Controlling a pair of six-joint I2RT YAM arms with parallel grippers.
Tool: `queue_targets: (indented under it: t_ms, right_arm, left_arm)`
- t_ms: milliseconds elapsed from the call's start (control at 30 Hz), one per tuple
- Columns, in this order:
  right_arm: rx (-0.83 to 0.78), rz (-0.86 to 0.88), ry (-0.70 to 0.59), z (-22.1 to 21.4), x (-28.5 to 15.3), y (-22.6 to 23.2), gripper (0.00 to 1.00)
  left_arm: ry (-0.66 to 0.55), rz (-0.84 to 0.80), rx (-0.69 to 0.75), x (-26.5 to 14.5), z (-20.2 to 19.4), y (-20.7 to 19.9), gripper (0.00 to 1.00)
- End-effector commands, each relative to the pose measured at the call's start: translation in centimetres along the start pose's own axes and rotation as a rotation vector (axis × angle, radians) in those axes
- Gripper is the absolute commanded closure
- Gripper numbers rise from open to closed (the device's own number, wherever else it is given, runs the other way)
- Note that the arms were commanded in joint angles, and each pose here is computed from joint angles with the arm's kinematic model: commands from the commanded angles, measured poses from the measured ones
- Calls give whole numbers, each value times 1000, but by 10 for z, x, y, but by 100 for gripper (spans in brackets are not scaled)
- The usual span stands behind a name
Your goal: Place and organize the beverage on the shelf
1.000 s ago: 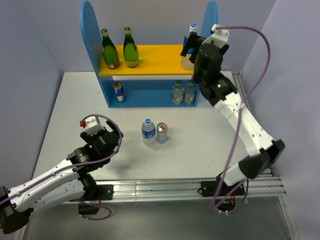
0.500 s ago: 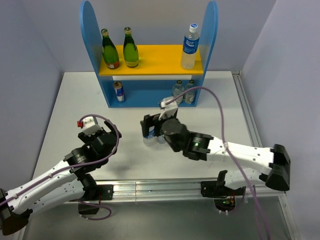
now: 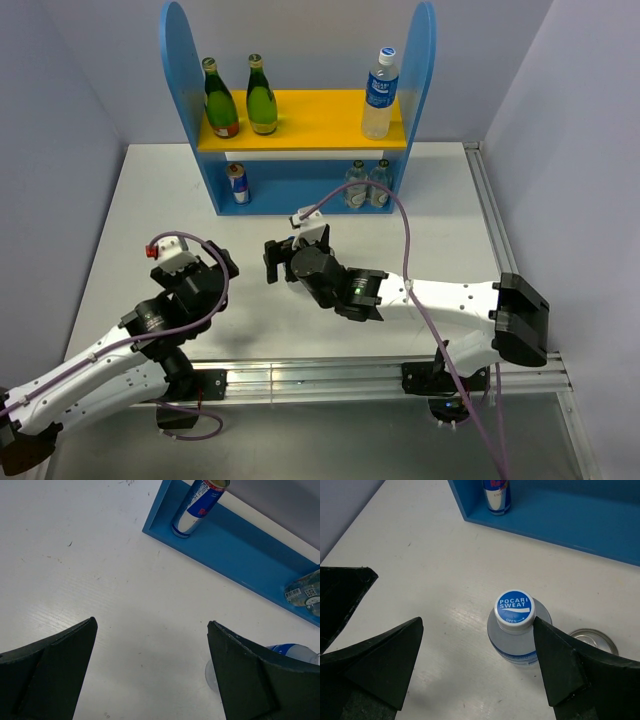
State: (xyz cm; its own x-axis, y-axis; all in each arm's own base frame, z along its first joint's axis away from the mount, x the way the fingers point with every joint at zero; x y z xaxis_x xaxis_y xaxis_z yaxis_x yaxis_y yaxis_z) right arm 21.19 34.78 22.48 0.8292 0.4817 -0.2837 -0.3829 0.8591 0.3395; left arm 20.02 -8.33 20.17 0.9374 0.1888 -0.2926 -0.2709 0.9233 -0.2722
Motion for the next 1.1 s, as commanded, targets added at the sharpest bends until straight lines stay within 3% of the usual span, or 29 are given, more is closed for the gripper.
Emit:
queue_targets:
  t_ms: [0, 400, 767, 900, 967, 1067]
  right_arm:
    - [63, -2, -66, 15, 7, 10, 3]
    - [56, -114, -127, 15, 13, -7, 6]
    - [44, -186, -123, 5, 27, -20, 20]
    - [41, -201, -119, 1, 29, -25, 37]
    - [42, -206, -120, 0, 29, -26, 52]
    - [34, -216, -116, 0, 30, -27, 60]
  left_arm:
    - [-13, 2, -24, -2, 6, -2, 1]
    - [-13, -7, -28, -2, 6, -2, 2]
    - [-11, -7, -27, -2, 6, -2, 2]
    - [-13, -10, -29, -2, 6, -2, 2]
    - [-13, -10, -29, -2, 6, -2, 2]
    - [-13, -9, -29, -2, 6, -2, 2]
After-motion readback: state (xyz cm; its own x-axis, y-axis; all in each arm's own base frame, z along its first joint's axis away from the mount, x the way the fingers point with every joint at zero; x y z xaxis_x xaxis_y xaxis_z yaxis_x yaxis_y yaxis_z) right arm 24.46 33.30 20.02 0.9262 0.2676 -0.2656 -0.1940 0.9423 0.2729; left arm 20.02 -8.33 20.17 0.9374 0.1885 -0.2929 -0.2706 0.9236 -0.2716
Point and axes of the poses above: each gripper's point midway between its finger pads, its own x axis out along the fingers, its own y axis along the line the jaws close on, z = x × y, the point moved 3 cm from there along -x, back along the fingers, and after that the axes turned 7 degrees about x, right-handed, at the moved point
